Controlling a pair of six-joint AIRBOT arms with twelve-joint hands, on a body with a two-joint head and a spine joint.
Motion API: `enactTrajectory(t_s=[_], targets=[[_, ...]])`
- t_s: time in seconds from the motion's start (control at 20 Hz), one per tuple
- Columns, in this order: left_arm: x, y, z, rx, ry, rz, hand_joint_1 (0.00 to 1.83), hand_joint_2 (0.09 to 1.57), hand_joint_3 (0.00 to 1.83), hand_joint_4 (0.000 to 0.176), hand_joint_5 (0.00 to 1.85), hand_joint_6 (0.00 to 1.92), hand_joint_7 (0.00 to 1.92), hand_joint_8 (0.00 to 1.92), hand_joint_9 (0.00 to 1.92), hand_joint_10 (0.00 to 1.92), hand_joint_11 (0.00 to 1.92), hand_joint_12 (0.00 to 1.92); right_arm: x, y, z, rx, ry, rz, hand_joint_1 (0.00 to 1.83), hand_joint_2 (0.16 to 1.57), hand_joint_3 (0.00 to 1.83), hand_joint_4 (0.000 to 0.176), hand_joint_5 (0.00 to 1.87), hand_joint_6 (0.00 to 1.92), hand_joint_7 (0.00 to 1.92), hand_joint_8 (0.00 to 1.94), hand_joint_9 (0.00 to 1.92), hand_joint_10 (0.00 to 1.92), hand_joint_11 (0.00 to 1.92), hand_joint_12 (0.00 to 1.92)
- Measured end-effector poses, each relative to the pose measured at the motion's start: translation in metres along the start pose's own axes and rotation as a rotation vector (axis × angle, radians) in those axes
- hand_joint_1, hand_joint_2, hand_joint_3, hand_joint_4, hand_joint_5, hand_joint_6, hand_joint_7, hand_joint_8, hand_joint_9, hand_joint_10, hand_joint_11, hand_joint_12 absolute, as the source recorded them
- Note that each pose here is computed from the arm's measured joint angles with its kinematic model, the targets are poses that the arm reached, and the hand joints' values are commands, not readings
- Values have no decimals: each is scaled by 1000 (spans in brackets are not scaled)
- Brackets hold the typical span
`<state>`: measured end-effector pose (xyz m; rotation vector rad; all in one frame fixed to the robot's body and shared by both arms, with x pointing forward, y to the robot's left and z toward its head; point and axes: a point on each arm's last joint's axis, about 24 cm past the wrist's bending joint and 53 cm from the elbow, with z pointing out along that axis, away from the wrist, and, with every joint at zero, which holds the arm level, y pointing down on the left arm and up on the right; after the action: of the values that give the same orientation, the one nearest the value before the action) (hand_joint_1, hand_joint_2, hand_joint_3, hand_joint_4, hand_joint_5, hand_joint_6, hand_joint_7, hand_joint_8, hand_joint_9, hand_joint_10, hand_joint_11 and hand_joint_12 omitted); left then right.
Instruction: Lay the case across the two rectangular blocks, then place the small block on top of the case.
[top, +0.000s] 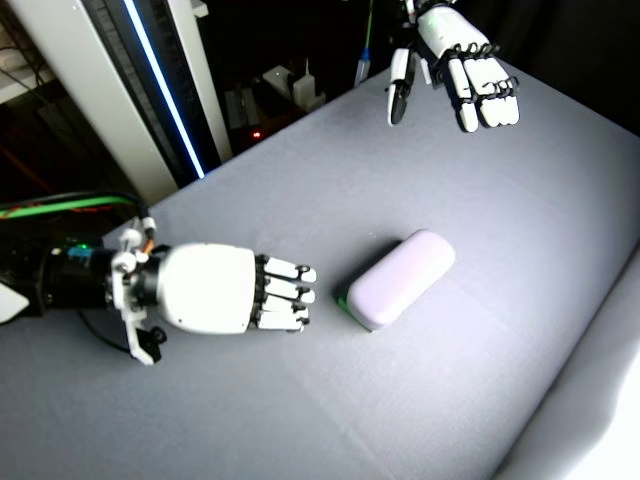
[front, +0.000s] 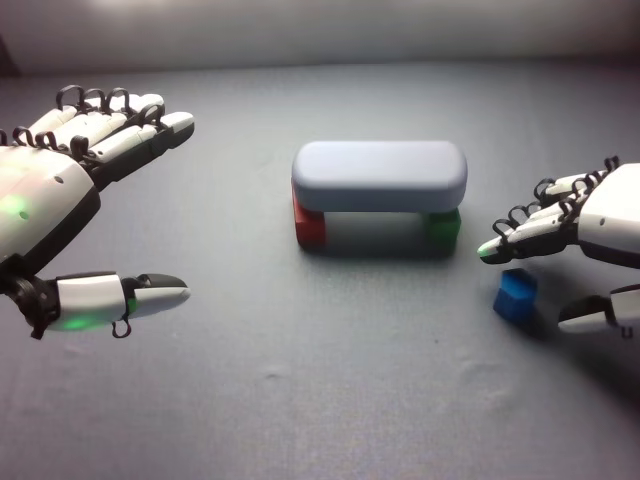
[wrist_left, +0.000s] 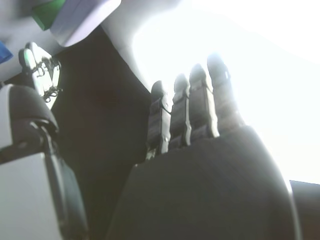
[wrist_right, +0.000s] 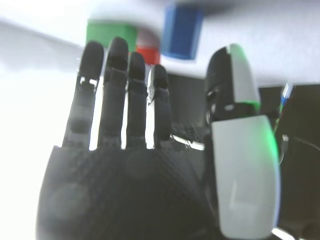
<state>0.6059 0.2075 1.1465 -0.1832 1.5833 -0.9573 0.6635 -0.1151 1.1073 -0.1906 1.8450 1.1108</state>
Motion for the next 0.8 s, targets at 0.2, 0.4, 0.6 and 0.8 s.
enactTrajectory(t_s=[0.2,0.4,0.6,0.8], targets=[[0,0,0,-1,0,-1,822,946,0,41,189,1,117,0,86,0,0,279,6,-1,9,4,14,-5,1091,1063,0,0,604,5,583,2,669,1,311,955],[0,1,0,-3,1,-1,833,945,0,40,201,1,146,3,116,5,0,350,6,-4,13,11,12,-1,1125,1076,2,0,628,1,606,1,682,1,340,934],[2,2,0,-8,4,-7,861,938,0,42,216,1,159,2,121,1,0,365,6,-1,17,8,13,-7,1149,1065,0,0,741,10,695,13,708,11,310,917],[6,4,0,-16,17,-16,845,946,1,39,215,0,169,0,131,0,0,370,3,3,20,-3,8,-13,1075,1040,0,0,804,0,784,7,843,50,382,1180]])
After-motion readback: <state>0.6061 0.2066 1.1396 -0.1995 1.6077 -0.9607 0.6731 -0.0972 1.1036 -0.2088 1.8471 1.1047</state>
